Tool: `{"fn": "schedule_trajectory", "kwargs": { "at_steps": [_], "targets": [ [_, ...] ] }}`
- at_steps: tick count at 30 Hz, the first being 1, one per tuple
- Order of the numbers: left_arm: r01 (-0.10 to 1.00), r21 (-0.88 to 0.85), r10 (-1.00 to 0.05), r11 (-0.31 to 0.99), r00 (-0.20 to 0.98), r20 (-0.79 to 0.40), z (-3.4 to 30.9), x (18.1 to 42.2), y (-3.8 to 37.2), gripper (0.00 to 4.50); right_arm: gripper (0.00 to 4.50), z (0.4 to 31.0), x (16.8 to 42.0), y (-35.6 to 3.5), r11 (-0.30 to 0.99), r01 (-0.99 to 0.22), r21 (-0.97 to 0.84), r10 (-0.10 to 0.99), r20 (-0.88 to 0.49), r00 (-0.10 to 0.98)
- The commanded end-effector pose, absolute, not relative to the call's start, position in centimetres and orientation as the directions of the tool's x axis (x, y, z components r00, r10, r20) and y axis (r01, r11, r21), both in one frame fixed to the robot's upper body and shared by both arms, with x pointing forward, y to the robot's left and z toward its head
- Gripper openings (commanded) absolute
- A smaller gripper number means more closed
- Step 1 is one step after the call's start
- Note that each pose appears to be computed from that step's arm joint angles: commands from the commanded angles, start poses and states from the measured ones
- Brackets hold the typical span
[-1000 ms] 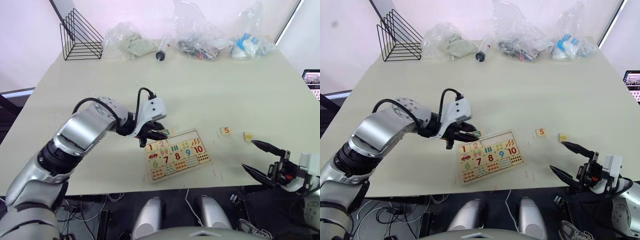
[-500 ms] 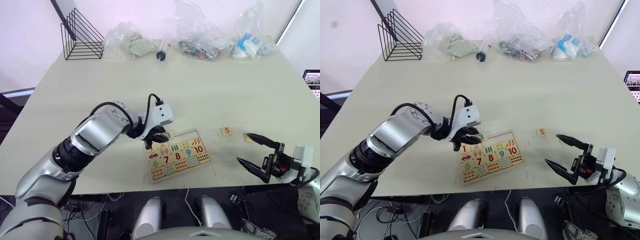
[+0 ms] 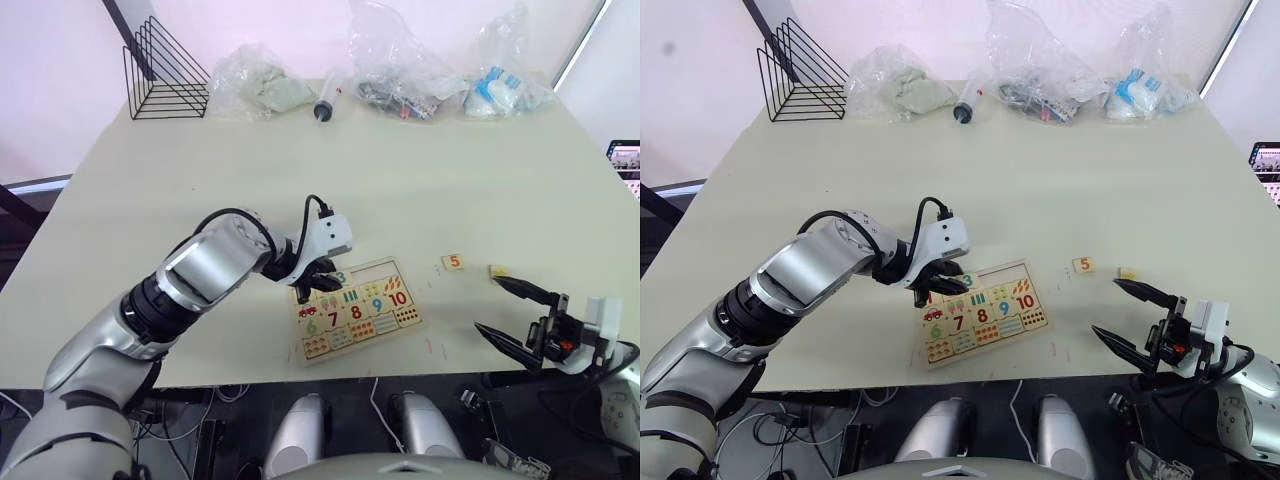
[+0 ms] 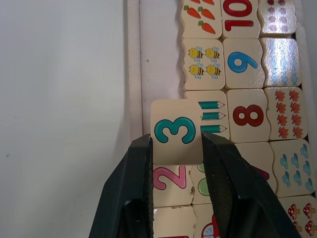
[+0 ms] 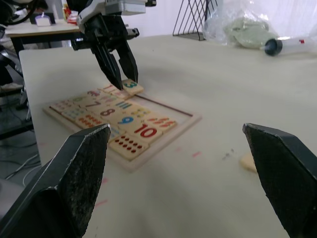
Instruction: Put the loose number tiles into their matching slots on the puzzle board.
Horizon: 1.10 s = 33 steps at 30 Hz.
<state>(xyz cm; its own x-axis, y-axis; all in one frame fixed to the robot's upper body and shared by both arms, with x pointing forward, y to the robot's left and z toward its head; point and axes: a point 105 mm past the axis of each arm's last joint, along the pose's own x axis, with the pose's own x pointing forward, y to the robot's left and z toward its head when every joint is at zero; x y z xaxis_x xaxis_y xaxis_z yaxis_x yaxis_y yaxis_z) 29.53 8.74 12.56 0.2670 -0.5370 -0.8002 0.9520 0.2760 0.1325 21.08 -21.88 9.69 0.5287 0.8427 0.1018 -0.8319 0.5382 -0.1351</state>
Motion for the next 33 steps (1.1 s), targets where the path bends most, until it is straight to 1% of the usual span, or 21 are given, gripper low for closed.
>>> {"fn": "schedule_trajectory", "kwargs": {
  "at_steps": [1, 10, 16, 30, 33],
  "targets": [
    [0.953, 0.176, -0.543, 0.247, 0.287, -0.789, 13.2, 29.8, 8.2, 0.94, 4.5, 10.4, 20.7, -22.8, 0.561, -0.81, -0.168, 0.827, 0.096, 0.553],
    [0.957, 0.172, -0.548, 0.233, 0.276, -0.79, 13.0, 30.1, 7.8, 0.94, 4.5, 9.8, 19.8, -23.8, 0.589, -0.793, -0.157, 0.807, 0.073, 0.586],
    [0.957, 0.18, -0.547, 0.225, 0.277, -0.79, 12.9, 30.5, 7.4, 0.94, 4.5, 9.7, 19.8, -23.7, 0.597, -0.787, -0.159, 0.802, 0.082, 0.592],
    [0.962, 0.18, -0.527, 0.207, 0.265, -0.808, 12.3, 30.3, 7.5, 0.94, 4.5, 9.5, 19.5, -23.6, 0.6, -0.783, -0.163, 0.799, 0.088, 0.594],
    [0.957, 0.196, -0.516, 0.213, 0.28, -0.81, 12.1, 30.7, 7.7, 0.94, 4.5, 9.3, 19.5, -23.5, 0.6, -0.784, -0.162, 0.8, 0.089, 0.594]
  ]
}}
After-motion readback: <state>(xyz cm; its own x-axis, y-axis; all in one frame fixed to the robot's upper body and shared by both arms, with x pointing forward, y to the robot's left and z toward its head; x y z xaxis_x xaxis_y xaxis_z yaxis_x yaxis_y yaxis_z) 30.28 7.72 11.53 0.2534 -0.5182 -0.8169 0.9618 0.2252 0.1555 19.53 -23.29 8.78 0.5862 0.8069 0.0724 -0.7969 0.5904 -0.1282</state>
